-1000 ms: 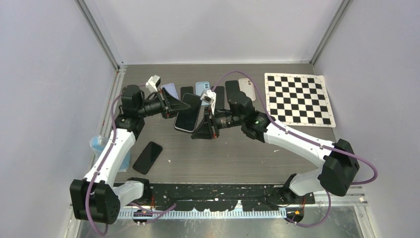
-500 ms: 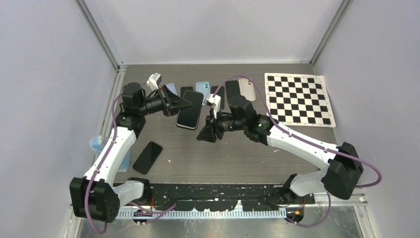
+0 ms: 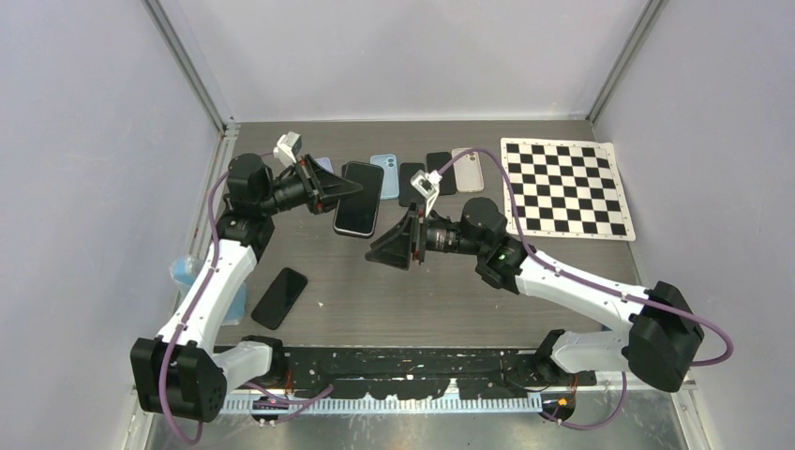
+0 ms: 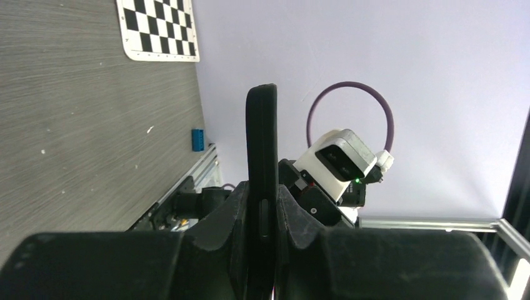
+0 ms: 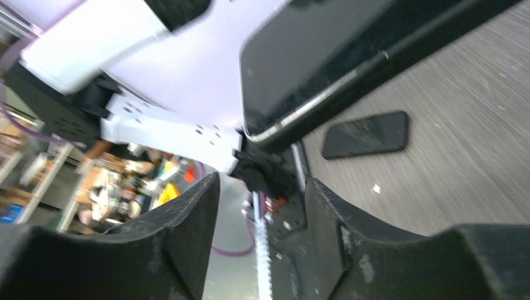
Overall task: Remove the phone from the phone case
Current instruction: Remove the phone case from the phone.
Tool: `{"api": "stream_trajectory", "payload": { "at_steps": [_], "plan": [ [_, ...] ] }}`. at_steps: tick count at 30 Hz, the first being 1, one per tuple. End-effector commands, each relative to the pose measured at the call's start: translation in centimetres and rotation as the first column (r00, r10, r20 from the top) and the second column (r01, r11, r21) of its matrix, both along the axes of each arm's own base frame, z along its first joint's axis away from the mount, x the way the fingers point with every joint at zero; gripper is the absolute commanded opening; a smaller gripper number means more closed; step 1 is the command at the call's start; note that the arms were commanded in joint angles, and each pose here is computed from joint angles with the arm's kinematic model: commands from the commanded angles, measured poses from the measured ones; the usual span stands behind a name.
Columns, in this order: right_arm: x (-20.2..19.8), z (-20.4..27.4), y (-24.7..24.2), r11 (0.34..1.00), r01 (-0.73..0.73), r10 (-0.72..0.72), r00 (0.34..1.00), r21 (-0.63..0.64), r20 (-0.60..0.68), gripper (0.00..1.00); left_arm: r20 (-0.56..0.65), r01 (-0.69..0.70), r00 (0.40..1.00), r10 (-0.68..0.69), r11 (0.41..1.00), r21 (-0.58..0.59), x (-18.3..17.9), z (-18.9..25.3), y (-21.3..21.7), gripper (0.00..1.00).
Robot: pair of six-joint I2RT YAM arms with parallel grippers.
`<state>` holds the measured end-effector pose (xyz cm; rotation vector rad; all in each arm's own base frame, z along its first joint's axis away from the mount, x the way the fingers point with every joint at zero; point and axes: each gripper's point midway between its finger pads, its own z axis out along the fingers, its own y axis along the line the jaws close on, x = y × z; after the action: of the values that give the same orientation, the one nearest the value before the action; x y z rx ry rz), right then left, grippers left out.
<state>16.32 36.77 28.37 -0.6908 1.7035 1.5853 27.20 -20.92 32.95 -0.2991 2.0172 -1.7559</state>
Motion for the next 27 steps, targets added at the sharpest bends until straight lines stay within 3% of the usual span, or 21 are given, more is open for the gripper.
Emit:
{"api": "stream_trajectory", "payload": {
  "at_steps": [1, 4, 8, 16, 21, 27],
  "plan": [
    [-0.1, 5.9, 1.1, 0.966, -0.028, 0.038, 0.999, 0.256, -0.037, 0.52, 0.075, -0.015, 0.997, 0.022, 0.996, -0.092, -0.8, 3.6, 0.2, 0.0],
    [0.4, 6.6, 1.6, 0.951, -0.022, 0.041, 0.998, 0.31, -0.054, 0.4, 0.045, -0.027, 0.998, 0.032, 0.994, -0.109, -0.9, 3.3, 0.3, 0.0],
    [1.3, 6.6, 1.8, 0.946, 0.025, 0.003, 0.996, 0.324, -0.087, 0.32, 0.022, -0.033, 0.999, 0.037, 0.991, -0.126, -1.0, 3.2, 0.3, 0.0],
    [3.4, 5.6, 2.0, 0.94, 0.139, -0.086, 0.98, 0.312, -0.178, 0.27, -0.009, -0.031, 1.0, 0.03, 0.982, -0.185, -1.8, 4.0, 0.3, 0.0],
    [5.2, 3.1, 2.3, 0.942, 0.227, -0.165, 0.954, 0.246, -0.25, 0.17, 0.006, -0.019, 1.0, 0.021, 0.976, -0.215, -2.4, 5.1, 0.3, 0.0],
    [7.4, -1.3, 1.7, 0.935, 0.331, -0.299, 0.928, 0.124, -0.225, 0.07, 0.019, -0.039, 0.999, 0.047, 0.948, -0.316, -2.9, 6.9, 0.8, 0.0]
  ]
}}
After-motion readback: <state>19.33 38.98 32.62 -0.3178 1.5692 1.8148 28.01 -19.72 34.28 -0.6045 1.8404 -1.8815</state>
